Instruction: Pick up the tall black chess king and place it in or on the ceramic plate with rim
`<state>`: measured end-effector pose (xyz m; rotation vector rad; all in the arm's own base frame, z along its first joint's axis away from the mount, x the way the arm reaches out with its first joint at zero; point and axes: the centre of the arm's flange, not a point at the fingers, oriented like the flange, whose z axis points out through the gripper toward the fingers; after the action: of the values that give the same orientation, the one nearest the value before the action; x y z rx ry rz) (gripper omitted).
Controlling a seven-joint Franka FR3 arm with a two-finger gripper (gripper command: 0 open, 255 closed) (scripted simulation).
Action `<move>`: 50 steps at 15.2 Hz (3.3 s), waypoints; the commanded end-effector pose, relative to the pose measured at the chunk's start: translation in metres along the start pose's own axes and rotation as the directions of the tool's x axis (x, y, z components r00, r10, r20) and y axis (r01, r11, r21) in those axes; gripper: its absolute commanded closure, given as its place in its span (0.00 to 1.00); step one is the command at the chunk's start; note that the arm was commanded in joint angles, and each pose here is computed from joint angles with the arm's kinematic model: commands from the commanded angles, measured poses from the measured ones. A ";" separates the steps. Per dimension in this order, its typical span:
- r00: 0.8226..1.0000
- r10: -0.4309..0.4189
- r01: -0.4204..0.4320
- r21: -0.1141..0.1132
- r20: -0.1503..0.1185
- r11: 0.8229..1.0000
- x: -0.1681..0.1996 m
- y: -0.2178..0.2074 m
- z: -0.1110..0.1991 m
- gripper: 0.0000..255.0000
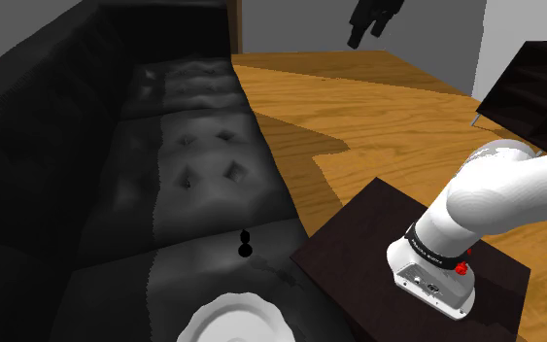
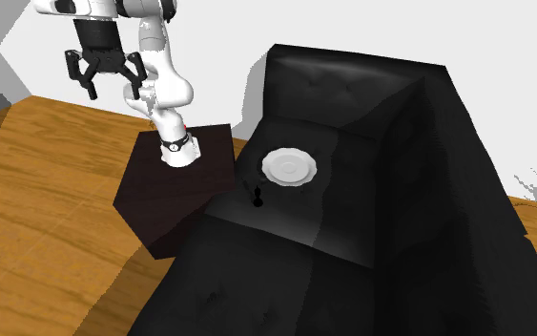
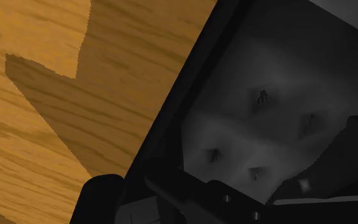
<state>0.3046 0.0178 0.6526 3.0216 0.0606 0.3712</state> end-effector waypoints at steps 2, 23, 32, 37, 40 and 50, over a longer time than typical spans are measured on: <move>1.000 0.001 -0.001 0.003 0.004 1.000 -0.001 -0.009 0.009 0.00; 0.996 0.015 -0.020 0.058 0.090 0.998 -0.032 -0.200 0.197 0.00; 0.992 0.019 -0.030 0.082 0.126 0.996 -0.049 -0.285 0.274 0.00; 0.989 0.021 -0.035 0.094 0.147 0.995 -0.059 -0.333 0.315 0.00; 0.988 0.022 -0.038 0.099 0.154 0.994 -0.064 -0.352 0.335 0.00; 0.988 0.022 -0.038 0.099 0.154 0.994 -0.069 -0.355 0.369 0.00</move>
<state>0.3177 0.3340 0.2441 3.1434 0.0233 0.1408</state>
